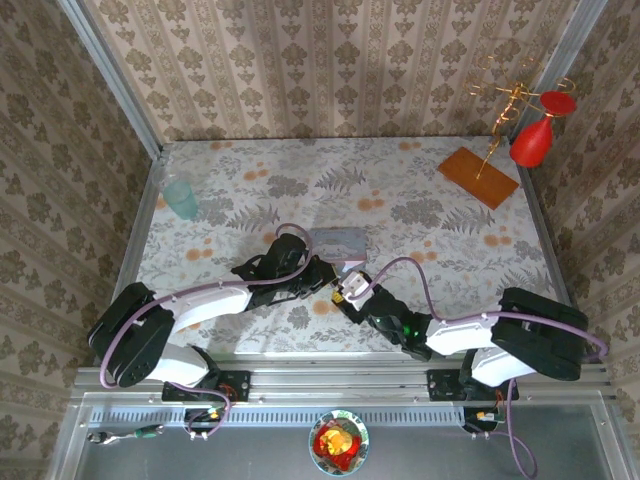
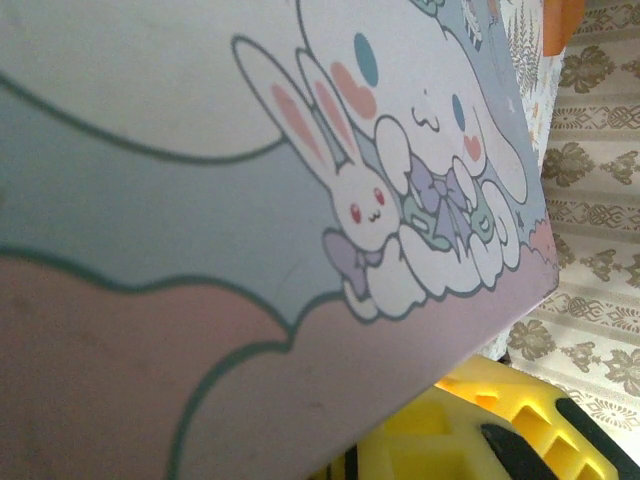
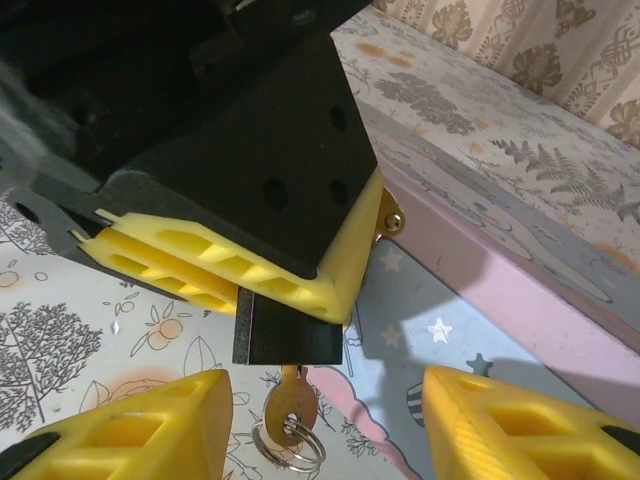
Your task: Unlock a padlock with a key
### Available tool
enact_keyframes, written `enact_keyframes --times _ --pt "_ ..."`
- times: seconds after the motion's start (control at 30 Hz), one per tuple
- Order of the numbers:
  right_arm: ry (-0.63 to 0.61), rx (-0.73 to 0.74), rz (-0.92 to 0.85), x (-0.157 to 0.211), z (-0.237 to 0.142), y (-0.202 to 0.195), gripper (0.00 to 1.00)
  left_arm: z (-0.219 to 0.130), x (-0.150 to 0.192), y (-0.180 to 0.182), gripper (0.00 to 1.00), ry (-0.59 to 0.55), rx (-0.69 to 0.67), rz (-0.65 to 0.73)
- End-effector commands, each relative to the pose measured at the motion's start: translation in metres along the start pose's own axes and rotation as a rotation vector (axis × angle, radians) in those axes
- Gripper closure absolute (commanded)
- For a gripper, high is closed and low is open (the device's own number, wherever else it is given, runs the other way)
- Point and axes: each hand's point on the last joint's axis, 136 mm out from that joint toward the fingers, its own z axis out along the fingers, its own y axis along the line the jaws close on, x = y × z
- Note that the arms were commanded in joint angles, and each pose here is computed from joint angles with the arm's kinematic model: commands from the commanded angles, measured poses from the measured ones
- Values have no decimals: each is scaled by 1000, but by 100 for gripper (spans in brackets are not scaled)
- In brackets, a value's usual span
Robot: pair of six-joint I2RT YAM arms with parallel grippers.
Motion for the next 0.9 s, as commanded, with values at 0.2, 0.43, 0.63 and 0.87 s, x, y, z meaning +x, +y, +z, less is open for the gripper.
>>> enact_keyframes --times 0.2,0.43,0.63,0.87 --pt "-14 90 10 -4 9 -9 59 -10 1 -22 100 -9 81 21" --pt "-29 92 12 -6 11 -4 64 -8 1 -22 100 -5 77 25" --pt "-32 88 15 -10 14 0 70 -6 3 -21 100 -2 70 24" --pt "-36 68 66 -11 14 3 89 -5 3 -18 100 -6 62 26"
